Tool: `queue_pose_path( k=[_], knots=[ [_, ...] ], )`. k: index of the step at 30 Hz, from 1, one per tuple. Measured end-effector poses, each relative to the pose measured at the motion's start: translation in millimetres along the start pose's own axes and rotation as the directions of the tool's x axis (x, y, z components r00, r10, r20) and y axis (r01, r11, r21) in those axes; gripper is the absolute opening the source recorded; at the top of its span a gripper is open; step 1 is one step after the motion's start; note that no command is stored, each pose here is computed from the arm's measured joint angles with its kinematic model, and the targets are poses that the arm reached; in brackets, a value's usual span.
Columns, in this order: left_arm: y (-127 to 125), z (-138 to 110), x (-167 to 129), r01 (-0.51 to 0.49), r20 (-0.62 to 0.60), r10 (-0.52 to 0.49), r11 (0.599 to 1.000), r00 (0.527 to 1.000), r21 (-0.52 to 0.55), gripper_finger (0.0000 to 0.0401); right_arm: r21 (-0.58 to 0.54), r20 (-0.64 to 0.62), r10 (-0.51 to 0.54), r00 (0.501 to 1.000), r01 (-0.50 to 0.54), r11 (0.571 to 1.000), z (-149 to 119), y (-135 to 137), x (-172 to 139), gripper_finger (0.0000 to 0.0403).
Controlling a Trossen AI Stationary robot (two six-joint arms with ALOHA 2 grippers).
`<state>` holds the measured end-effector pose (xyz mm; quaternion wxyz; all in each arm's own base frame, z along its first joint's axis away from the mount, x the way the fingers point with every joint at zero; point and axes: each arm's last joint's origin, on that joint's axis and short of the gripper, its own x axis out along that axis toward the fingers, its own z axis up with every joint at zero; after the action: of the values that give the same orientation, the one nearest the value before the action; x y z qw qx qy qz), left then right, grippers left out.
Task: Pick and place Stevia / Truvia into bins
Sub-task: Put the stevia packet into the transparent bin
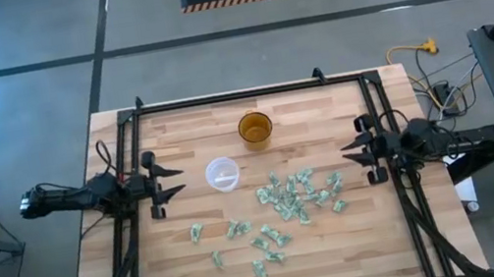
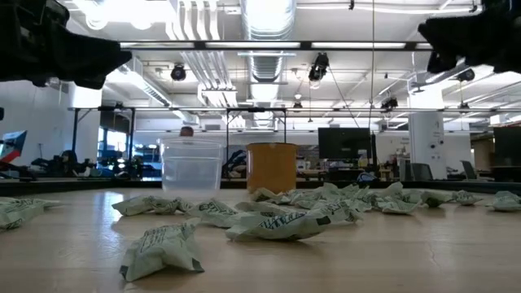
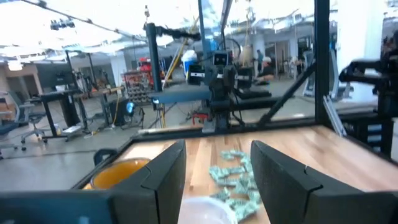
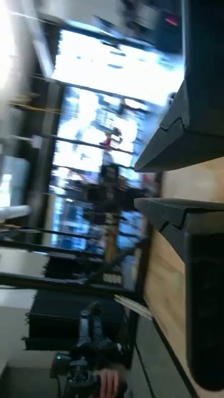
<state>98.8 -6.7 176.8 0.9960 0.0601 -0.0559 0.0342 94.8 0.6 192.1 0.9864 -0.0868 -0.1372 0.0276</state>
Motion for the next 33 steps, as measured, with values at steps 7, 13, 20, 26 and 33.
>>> queue_pose_path(
  k=[7,13,20,26,33],
  knots=[
    [2,13,-1,-0.016,0.062,0.016,1.0,0.998,-0.004,0.0165,0.118,-0.017,0.007,1.0,-0.005,0.993,-2,0,1,0.0068],
    [2,12,-1,-0.002,0.042,0.003,0.999,0.999,-0.032,0.0165,0.113,-0.027,0.012,1.0,-0.009,0.994,-3,0,3,0.0068],
    [-10,-2,3,0.292,-0.09,-0.31,0.941,0.946,-0.172,0.0165,0.109,0.024,0.008,1.0,-0.01,0.994,2,0,4,0.0068],
    [-16,0,11,0.392,-0.174,-0.407,0.913,0.897,-0.115,0.0165,0.087,0.041,0.005,0.999,-0.009,0.996,9,-2,4,0.0068],
    [-19,11,25,0.467,-0.11,-0.465,0.884,0.878,-0.011,0.0165,-0.12,0.113,-0.006,0.994,0.019,0.993,36,-6,7,0.0068]
  ],
)
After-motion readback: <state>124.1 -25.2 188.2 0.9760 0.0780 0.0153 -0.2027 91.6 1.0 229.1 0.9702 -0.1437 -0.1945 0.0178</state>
